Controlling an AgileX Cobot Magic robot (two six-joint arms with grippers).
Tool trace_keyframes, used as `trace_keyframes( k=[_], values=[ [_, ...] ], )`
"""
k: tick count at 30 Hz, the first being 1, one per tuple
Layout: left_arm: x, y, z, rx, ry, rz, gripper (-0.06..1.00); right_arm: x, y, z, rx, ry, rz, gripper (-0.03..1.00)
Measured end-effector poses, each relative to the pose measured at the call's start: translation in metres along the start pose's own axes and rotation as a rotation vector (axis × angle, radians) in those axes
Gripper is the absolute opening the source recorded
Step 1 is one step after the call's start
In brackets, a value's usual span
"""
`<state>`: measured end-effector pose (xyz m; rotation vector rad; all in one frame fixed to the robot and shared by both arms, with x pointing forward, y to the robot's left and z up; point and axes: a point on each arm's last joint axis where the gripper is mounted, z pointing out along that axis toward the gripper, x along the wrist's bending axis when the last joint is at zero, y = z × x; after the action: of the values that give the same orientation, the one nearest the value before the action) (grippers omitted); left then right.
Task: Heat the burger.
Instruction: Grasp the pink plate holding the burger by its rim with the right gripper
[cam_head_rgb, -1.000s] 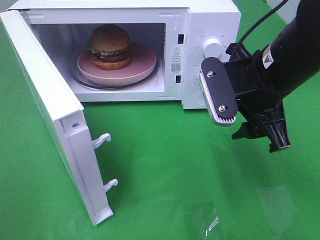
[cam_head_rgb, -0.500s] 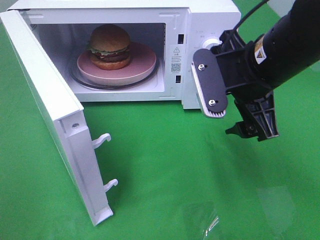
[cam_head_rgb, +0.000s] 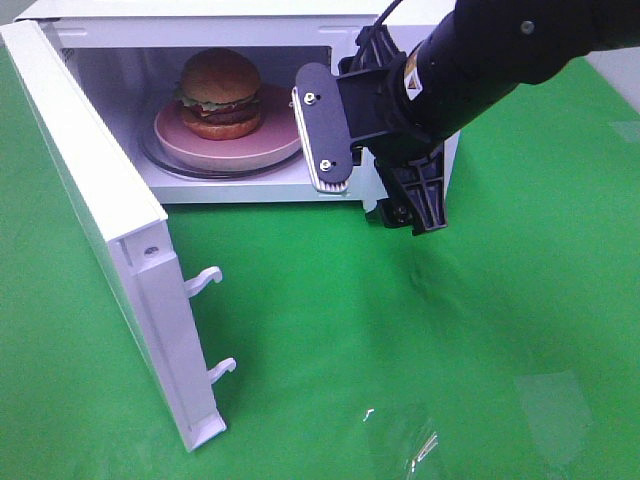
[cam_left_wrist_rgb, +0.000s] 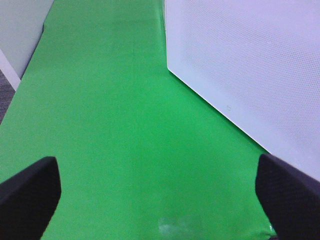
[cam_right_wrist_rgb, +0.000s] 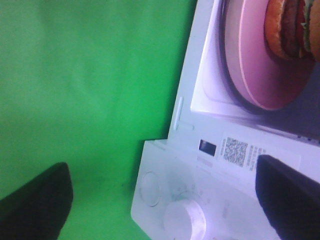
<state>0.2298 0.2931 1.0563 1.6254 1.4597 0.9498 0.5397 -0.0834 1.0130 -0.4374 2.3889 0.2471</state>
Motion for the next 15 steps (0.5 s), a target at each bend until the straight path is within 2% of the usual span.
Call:
trace_keyframes(
  k=[7, 15],
  values=[
    [0.000, 0.000, 0.000, 0.000, 0.000, 0.000, 0.98, -0.007, 0.013, 0.018, -0.031, -0.040, -0.024, 0.94],
    [0.000, 0.000, 0.000, 0.000, 0.000, 0.000, 0.98, -0.015, 0.026, 0.040, -0.050, -0.046, -0.016, 0.93]
  ],
)
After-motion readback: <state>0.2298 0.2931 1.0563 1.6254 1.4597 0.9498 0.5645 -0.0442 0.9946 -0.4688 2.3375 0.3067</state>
